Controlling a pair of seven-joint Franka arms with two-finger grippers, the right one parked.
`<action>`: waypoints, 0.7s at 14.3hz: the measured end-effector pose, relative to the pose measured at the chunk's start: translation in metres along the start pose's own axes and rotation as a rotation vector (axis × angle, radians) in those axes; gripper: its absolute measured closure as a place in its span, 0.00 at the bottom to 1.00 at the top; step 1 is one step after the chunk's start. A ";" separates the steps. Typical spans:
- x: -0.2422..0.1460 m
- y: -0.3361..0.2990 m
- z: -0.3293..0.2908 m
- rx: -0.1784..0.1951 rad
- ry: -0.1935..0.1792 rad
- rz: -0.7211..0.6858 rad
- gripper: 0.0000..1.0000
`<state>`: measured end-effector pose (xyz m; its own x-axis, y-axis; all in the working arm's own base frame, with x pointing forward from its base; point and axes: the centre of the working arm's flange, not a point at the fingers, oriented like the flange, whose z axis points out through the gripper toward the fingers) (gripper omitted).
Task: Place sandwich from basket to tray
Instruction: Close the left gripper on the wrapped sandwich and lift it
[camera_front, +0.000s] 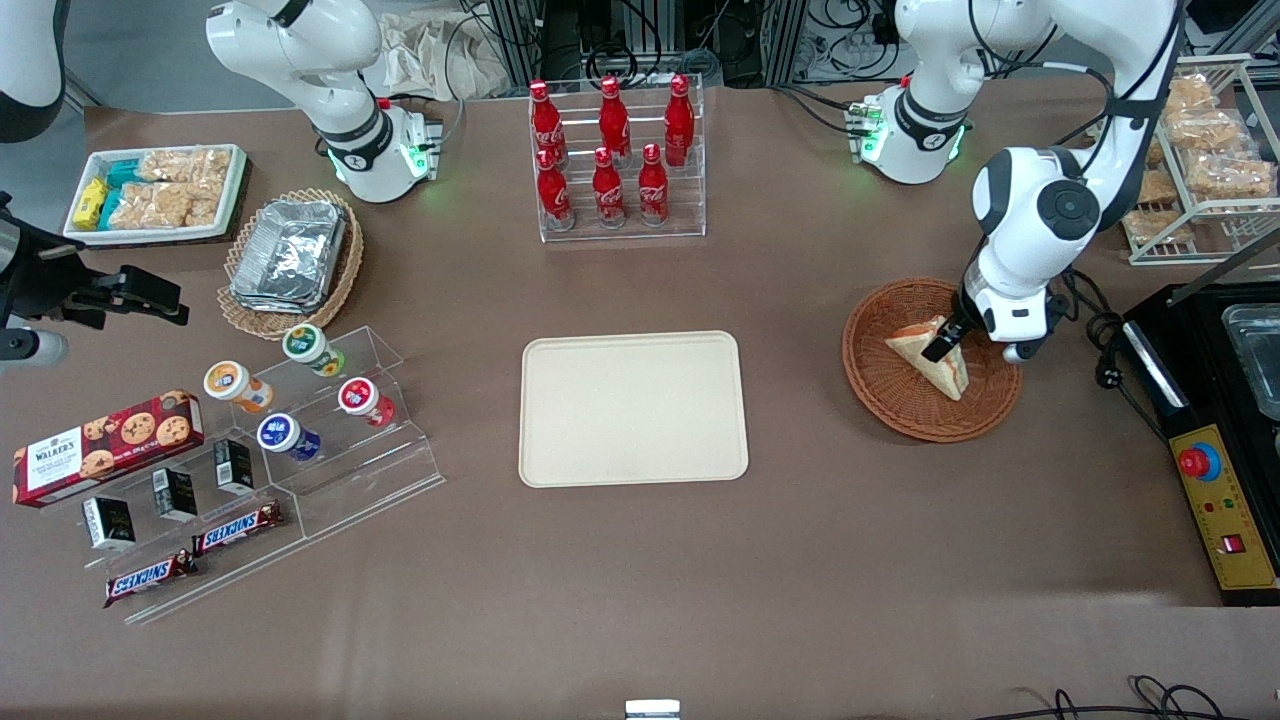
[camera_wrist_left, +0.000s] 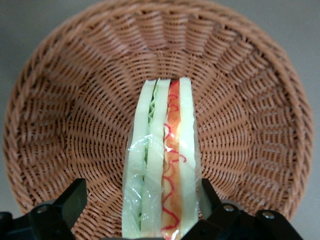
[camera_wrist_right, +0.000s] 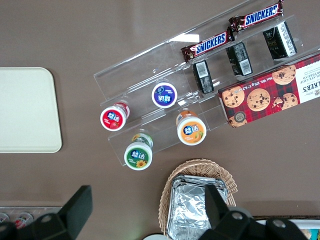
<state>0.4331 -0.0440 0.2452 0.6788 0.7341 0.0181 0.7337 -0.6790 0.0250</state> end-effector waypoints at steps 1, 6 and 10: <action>-0.003 0.002 0.005 0.005 -0.005 0.008 0.03; -0.007 0.006 0.012 0.009 -0.009 0.001 0.45; -0.004 0.018 -0.005 -0.024 0.015 0.016 0.62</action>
<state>0.4432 -0.0595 0.2501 0.6896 0.7234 0.0335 0.7219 -0.6903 0.0483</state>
